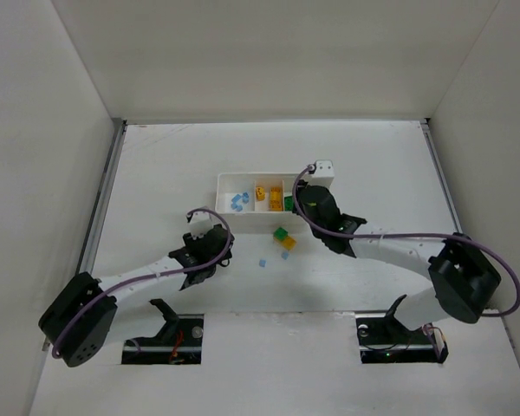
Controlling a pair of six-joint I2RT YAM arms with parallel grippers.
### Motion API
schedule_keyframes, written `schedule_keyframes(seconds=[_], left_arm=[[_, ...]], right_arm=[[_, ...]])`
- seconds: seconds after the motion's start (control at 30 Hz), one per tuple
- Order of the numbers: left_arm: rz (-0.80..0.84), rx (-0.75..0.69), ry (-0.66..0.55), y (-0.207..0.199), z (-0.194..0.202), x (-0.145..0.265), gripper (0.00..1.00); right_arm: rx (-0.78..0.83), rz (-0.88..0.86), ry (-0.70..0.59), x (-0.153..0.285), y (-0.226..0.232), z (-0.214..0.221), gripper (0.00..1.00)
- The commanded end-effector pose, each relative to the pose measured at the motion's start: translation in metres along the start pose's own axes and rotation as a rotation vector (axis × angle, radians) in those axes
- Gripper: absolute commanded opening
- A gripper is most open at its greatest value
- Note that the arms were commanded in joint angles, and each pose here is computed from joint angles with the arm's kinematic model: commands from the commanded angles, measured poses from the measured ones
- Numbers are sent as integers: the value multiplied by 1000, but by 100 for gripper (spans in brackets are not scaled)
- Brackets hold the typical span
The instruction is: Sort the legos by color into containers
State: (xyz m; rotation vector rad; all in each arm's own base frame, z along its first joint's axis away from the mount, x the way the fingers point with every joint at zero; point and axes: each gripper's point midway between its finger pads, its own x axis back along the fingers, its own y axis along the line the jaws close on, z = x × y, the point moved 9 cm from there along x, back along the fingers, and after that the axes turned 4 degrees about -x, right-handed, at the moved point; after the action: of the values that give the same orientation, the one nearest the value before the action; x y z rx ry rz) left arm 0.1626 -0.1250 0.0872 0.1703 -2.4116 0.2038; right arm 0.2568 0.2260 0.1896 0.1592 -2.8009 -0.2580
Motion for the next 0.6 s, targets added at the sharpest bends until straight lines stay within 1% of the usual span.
schedule_keyframes(seconds=[0.0,0.13,0.23,0.3,0.37,0.43,0.57], left_arm=[[-1,9,-45,-3,-5,-3,54],[-14,5,-42,-1,-3,-5,50],[-17,6,-37,0,-2,-7,45],[-24,-4,-30,2,0,-8,39],[-21,-3,-32,1,-1,-9,27],[-10,-3,-34,-1,-2,-7,20],[44,-6,-61,-8,-12,5,14]], right_arm=[[-41,-43,-51,-16,10,-22,47],[-41,-52,-52,-21,14,-24,59],[-55,-62,-66,-14,13,-29,65],[-66,-69,-74,-9,10,-30,66],[-72,-64,-83,-3,4,-31,66],[-85,-59,-91,5,-3,-30,67],[-125,-53,-91,24,-21,-18,67]])
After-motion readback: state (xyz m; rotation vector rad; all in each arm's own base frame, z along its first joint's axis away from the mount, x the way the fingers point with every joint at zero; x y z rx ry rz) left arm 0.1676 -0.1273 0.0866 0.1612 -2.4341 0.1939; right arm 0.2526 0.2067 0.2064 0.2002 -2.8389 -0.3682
